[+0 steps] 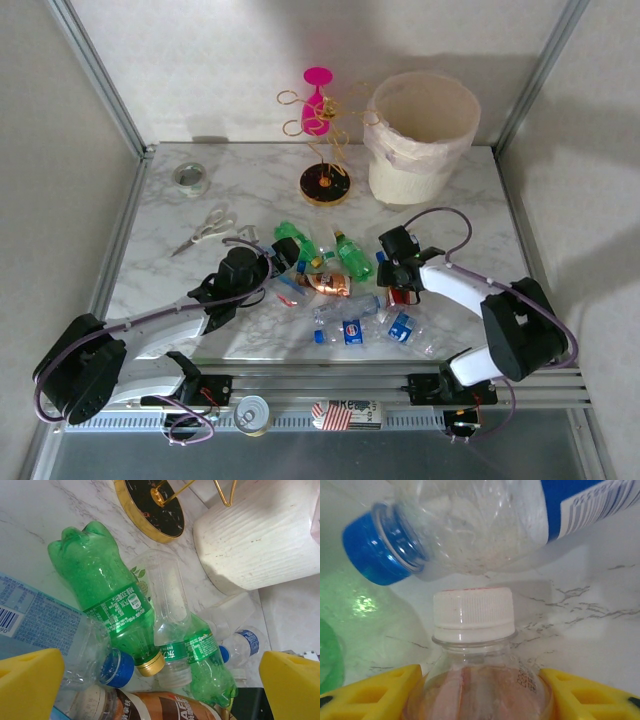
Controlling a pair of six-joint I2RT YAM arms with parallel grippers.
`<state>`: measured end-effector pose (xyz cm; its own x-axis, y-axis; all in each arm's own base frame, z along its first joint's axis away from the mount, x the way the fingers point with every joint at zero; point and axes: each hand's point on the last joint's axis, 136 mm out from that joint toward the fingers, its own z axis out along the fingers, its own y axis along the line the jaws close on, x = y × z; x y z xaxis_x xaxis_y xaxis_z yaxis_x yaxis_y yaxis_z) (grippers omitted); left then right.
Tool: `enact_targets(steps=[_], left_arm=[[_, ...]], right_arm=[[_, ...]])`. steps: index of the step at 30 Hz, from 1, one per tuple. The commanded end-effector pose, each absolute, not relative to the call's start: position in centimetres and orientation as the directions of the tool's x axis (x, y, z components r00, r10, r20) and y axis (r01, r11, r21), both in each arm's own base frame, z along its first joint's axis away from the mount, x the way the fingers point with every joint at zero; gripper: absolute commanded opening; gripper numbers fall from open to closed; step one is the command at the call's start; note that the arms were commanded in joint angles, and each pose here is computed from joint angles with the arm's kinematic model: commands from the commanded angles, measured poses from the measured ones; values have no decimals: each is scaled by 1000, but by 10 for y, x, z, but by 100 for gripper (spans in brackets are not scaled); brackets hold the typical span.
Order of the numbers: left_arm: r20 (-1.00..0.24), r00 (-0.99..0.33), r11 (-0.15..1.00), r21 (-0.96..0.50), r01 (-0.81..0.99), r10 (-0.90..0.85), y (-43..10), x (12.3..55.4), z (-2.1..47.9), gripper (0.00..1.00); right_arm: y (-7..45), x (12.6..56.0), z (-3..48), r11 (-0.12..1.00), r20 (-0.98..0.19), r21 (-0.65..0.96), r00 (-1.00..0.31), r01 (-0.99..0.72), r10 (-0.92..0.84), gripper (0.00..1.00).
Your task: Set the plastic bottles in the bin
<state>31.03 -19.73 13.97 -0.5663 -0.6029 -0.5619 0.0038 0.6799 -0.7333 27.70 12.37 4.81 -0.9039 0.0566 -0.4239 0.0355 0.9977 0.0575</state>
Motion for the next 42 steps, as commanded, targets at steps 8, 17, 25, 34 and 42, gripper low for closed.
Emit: enact_targets(steps=[8, 17, 25, 34, 42], left_arm=[[-560, -543, 672, -740, -11, -626, -190, 306, 139, 100], [-578, -516, 680, -733, -15, -633, -178, 298, 140, 100], [-592, -495, 691, -723, -22, -636, -166, 292, 139, 100], [-601, -479, 698, -715, -35, -640, -154, 283, 137, 99], [-607, -469, 705, -708, -47, -641, -144, 276, 138, 100]], right_arm=[[149, 309, 167, 958, -696, 274, -705, -87, 135, 47], [167, 329, 326, 799, -852, 486, -396, -354, 342, 45], [145, 352, 448, 783, -888, 444, -99, -436, 449, 43], [102, 408, 513, 865, -878, 393, 152, -312, 454, 43], [74, 486, 497, 859, -859, 456, 139, -234, 494, 42]])
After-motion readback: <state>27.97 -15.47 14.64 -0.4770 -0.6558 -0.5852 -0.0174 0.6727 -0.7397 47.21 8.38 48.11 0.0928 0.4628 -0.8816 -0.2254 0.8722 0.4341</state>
